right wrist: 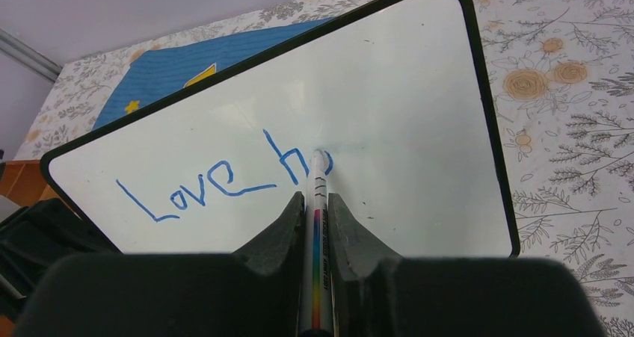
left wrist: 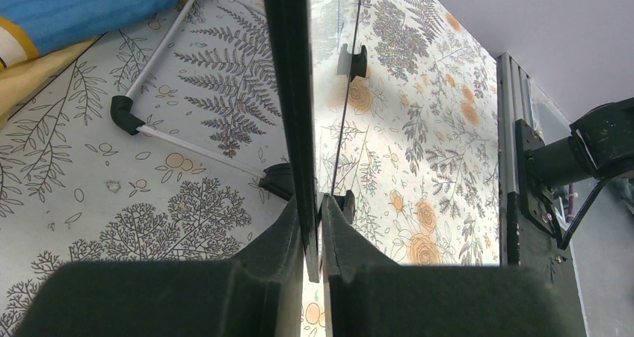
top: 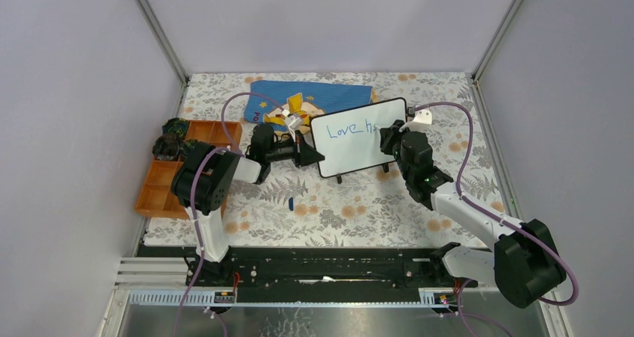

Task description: Write a sentence on the whiteboard

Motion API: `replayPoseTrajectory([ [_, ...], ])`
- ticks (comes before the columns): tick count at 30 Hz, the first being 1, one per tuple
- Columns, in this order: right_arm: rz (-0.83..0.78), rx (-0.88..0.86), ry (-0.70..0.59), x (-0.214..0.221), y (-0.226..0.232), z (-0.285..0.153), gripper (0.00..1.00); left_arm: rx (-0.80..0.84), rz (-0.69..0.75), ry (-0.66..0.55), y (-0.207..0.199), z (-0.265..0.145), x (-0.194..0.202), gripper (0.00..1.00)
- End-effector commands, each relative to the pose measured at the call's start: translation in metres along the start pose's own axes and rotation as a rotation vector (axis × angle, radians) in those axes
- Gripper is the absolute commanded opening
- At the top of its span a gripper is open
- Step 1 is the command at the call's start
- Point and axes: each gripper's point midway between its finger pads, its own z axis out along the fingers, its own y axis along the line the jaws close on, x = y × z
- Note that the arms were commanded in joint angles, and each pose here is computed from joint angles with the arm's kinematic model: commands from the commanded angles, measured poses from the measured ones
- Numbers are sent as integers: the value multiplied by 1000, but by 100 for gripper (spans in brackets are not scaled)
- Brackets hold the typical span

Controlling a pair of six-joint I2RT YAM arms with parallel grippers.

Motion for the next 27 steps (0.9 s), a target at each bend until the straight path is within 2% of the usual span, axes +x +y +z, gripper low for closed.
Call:
replayPoseTrajectory([
  [1,16,-63,-68,-27,17,3,0,-52,-87,141,7,-2,53,0],
  [27,-27,23,58,15,-8,3,0,-58,-85,142,8,-2,53,0],
])
